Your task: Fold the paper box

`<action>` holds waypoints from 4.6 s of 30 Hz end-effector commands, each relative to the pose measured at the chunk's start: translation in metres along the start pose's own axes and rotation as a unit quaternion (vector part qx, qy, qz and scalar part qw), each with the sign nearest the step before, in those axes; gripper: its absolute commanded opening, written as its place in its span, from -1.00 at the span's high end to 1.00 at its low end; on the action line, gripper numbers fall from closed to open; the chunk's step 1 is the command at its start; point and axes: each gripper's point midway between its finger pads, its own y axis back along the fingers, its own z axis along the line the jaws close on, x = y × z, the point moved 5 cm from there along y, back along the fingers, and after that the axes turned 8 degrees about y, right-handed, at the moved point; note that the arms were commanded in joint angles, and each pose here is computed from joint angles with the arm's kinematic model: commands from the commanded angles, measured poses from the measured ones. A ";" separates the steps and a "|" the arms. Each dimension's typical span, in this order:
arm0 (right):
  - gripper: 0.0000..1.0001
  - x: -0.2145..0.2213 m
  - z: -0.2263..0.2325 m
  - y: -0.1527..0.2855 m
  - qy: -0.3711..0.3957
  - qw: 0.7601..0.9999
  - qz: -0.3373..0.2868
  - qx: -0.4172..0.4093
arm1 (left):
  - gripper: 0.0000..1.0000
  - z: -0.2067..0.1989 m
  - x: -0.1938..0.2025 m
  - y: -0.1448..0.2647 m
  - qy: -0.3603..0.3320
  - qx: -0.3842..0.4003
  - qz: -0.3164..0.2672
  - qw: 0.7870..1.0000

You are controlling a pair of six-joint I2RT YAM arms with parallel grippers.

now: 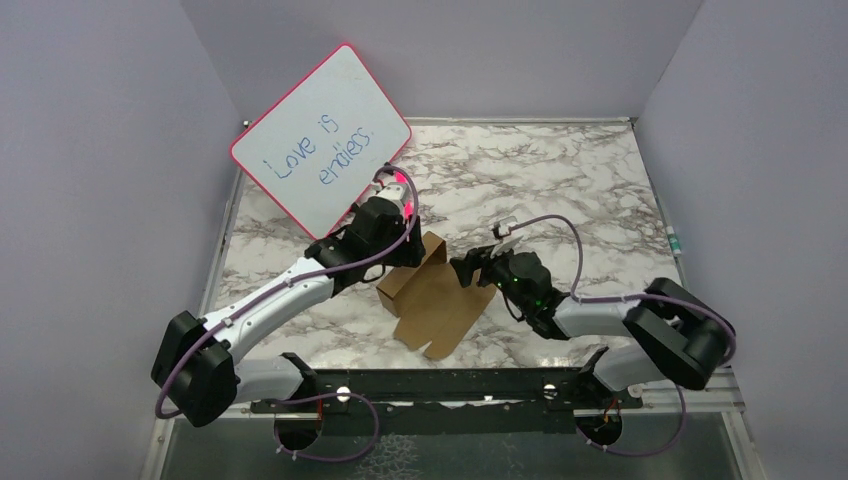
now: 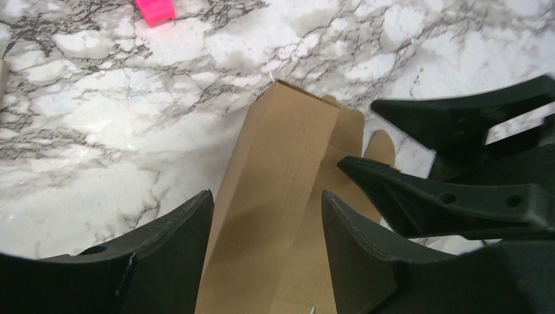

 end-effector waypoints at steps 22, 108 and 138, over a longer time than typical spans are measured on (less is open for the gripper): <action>-0.87 -0.031 -0.053 0.096 -0.065 0.983 -0.062 0.163 | -0.27 -0.038 -0.017 -0.013 -0.150 -0.178 -0.058 0.971; -0.84 -0.028 -0.037 0.086 -0.043 0.993 -0.060 0.096 | -0.63 -0.025 0.015 0.005 -0.142 -0.093 -0.011 0.985; -0.83 -0.033 -0.040 0.090 -0.036 0.991 -0.068 0.106 | 0.18 -0.014 0.035 -0.023 -0.338 -0.344 -0.004 0.876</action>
